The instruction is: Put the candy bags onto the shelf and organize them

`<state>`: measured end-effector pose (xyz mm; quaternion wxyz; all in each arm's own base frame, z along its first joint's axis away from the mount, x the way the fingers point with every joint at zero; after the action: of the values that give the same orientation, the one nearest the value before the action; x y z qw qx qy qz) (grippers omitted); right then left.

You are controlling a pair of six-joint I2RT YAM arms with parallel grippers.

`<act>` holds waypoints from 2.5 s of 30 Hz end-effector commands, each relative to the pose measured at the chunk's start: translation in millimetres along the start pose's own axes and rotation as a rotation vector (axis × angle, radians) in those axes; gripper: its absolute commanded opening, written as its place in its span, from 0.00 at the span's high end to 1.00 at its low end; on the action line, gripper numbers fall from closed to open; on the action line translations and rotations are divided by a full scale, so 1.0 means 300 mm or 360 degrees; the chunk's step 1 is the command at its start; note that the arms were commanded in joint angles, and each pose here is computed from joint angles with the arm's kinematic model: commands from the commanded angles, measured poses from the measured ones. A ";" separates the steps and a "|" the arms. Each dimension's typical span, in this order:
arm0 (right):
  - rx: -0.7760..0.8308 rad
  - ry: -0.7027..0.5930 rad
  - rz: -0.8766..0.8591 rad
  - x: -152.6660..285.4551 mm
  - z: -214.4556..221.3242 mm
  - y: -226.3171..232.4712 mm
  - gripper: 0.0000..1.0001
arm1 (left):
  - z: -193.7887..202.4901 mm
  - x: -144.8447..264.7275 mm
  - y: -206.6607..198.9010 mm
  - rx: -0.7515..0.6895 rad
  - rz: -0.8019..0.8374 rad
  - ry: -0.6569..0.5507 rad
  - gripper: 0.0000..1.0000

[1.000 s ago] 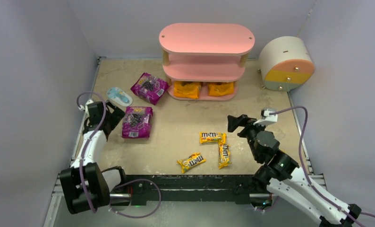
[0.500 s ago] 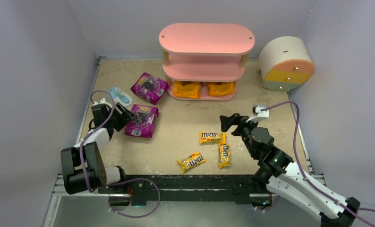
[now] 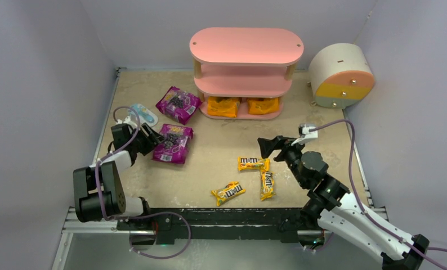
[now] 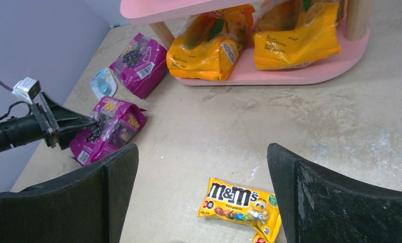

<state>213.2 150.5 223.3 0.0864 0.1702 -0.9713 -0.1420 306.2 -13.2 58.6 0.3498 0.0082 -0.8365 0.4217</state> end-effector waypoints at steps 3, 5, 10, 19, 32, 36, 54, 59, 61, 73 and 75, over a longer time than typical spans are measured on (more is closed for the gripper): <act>0.0017 -0.0079 -0.0123 -0.009 -0.061 0.056 0.02 | 0.094 -0.047 -0.024 -0.0091 0.0048 0.0154 0.41; 0.0016 -0.0054 -0.0154 -0.009 -0.050 0.067 0.02 | 0.121 -0.064 -0.032 -0.0116 0.0037 0.0185 0.41; 0.0036 -0.0055 -0.0170 -0.010 -0.054 0.072 0.02 | 0.151 -0.085 -0.072 -0.0129 0.0091 0.0247 0.55; 0.0394 -0.0024 -0.0430 -0.050 -0.044 0.157 0.02 | 0.224 -0.016 -0.235 -0.0125 0.0057 0.0355 1.00; 0.1221 -0.0177 -0.0947 -0.080 0.132 0.570 0.02 | 0.137 0.262 -0.567 0.0311 0.0240 -0.0070 1.00; 0.1309 -0.0309 -0.1087 -0.068 0.215 0.711 0.02 | 0.132 0.271 -0.625 0.0423 0.0245 -0.0175 1.00; 0.1632 -0.0162 -0.0775 -0.199 0.402 0.697 0.02 | 0.333 0.319 -0.807 0.0566 0.0382 -0.0055 1.00; 0.1736 -0.0082 -0.0554 -0.227 0.403 0.630 0.02 | 0.380 0.332 -0.834 0.0512 0.0363 -0.0028 1.00; 0.1736 -0.0082 -0.0457 -0.230 0.387 0.600 0.02 | 0.393 0.331 -0.829 0.0516 0.0351 -0.0019 1.00; 0.1661 -0.0107 -0.0215 -0.238 0.370 0.528 0.02 | 0.397 0.331 -0.796 0.0606 0.0314 -0.0073 1.00; 0.1633 -0.0120 -0.0206 -0.237 0.361 0.532 0.03 | 0.390 0.326 -0.786 0.0614 0.0281 -0.0100 1.00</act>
<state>198.8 355.8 150.1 -0.0478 0.2913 -0.8809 0.3699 230.6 -215.6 202.0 0.3140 0.0357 -0.7698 0.5546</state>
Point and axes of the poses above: each gripper's point midway between its finger pads, its own x axis back along the fingers, its own y axis along the line the jaws close on, z = x × y, the point moved 2 cm from there along x, back along the fingers, and after that the axes turned 7 degrees about x, right-handed, at the moved point
